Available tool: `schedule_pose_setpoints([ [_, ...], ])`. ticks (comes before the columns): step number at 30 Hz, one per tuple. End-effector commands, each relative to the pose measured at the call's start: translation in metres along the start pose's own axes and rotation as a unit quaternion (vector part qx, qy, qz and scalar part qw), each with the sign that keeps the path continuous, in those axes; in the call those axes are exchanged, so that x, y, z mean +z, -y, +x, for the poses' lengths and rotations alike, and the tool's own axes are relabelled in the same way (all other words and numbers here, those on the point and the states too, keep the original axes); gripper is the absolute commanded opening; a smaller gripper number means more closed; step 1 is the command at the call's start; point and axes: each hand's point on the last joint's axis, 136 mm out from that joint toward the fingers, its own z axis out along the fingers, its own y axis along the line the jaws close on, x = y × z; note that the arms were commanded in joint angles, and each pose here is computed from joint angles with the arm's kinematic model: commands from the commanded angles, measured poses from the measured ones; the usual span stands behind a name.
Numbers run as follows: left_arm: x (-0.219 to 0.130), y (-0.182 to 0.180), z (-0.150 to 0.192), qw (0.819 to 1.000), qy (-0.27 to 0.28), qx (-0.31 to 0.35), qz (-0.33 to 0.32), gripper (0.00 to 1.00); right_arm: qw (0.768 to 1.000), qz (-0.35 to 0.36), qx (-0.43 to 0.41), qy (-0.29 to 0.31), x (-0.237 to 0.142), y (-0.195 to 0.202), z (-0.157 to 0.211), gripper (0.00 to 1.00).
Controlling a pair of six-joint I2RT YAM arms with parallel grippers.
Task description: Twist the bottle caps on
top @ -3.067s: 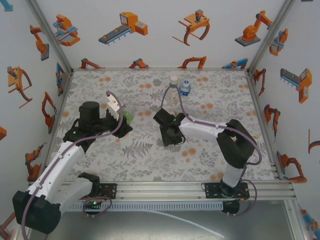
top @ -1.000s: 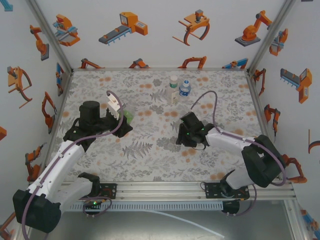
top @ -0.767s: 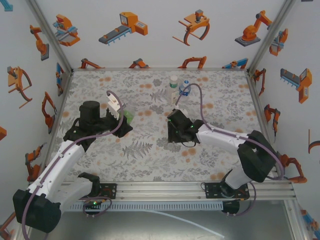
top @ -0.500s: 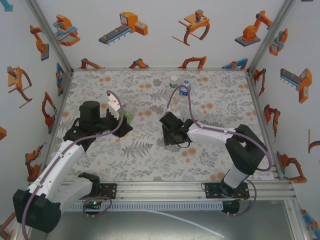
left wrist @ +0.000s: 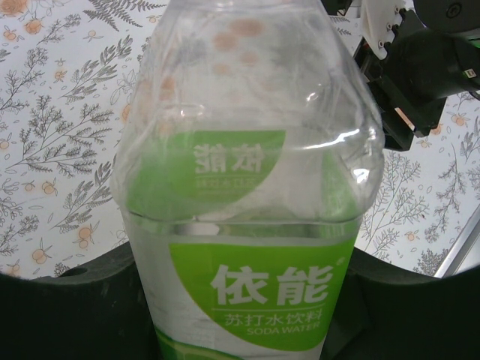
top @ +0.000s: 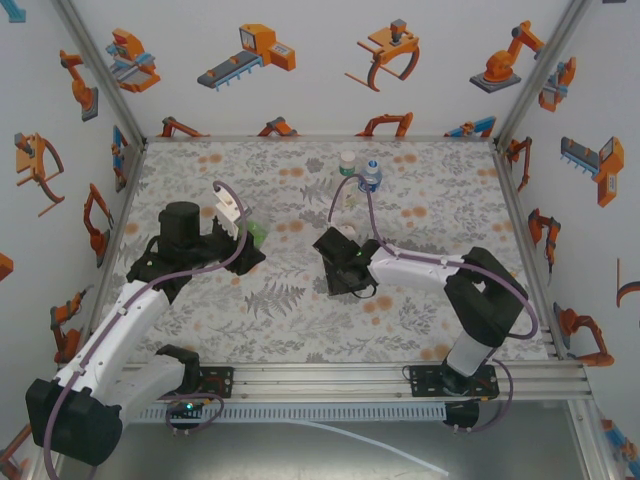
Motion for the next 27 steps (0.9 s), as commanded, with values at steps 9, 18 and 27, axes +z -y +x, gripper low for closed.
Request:
schedule_pose_setpoints([
  [9,-0.0046,0.0000,-0.0116,1.000,0.009,0.013,-0.001,0.05,1.000,0.014,-0.013,-0.010,0.0030,-0.0037,-0.0012,0.44],
  [18,-0.0048,0.0001,-0.0112,1.000,0.008,0.013,-0.001,0.05,1.000,0.017,-0.013,-0.012,0.0012,-0.0026,-0.0001,0.43],
  [27,-0.0049,0.0000,-0.0110,1.000,0.008,0.013,-0.002,0.05,1.000,0.016,-0.012,-0.008,0.0002,-0.0024,-0.0010,0.36],
])
